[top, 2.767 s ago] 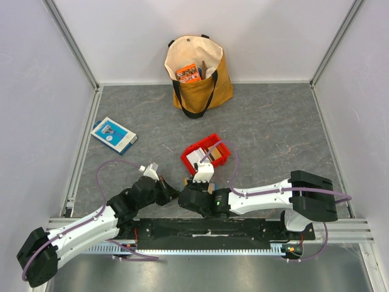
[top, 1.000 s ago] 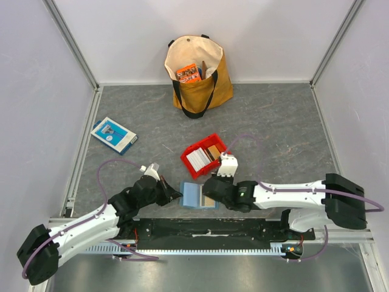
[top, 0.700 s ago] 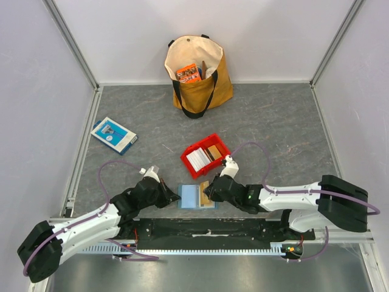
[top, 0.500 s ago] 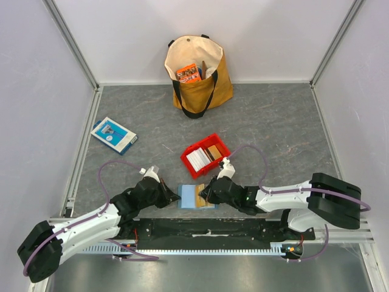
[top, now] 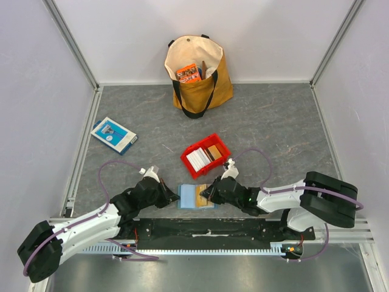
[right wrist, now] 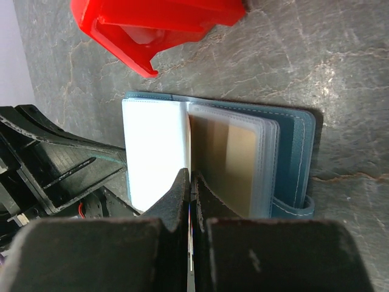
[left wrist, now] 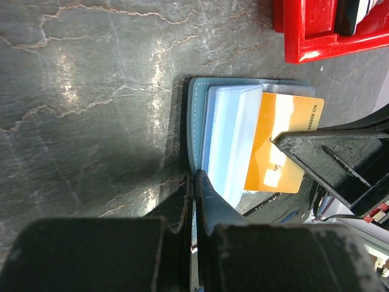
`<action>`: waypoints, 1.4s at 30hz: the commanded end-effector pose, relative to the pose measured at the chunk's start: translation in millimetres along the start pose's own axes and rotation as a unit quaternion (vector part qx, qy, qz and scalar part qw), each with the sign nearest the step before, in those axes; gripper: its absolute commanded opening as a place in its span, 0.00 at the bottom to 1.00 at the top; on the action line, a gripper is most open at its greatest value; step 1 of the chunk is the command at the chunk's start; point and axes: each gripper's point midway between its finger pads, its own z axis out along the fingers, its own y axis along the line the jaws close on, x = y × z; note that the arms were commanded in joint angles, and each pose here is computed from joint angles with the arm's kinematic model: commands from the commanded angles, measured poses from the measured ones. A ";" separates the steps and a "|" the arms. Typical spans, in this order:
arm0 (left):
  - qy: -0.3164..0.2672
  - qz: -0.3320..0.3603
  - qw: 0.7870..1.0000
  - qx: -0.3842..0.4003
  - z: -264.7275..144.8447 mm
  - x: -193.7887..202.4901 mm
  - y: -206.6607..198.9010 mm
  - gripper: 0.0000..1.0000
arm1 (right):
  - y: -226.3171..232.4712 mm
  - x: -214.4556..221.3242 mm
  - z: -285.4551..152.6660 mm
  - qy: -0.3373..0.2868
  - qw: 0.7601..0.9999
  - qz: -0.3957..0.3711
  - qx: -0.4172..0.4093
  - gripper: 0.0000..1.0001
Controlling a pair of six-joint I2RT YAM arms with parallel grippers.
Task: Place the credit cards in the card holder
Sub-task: Insert the credit card into the card holder.
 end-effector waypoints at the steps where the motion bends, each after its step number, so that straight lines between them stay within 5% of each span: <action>1: -0.009 0.000 1.000 -0.002 1.2 -2.7 1.2 0.02 | 7.2 7.2 4.0 0.015 0.999 0.017 -0.027 0.00; 32: -0.013 0.000 1.000 0.003 0.5 -2.9 2.3 0.02 | 4.0 -16.4 20.3 -0.028 0.999 0.016 -0.041 0.00; 42: -0.013 0.000 1.000 0.005 0.6 -3.2 0.6 0.02 | 1.1 14.8 24.2 0.030 0.998 0.036 -0.045 0.00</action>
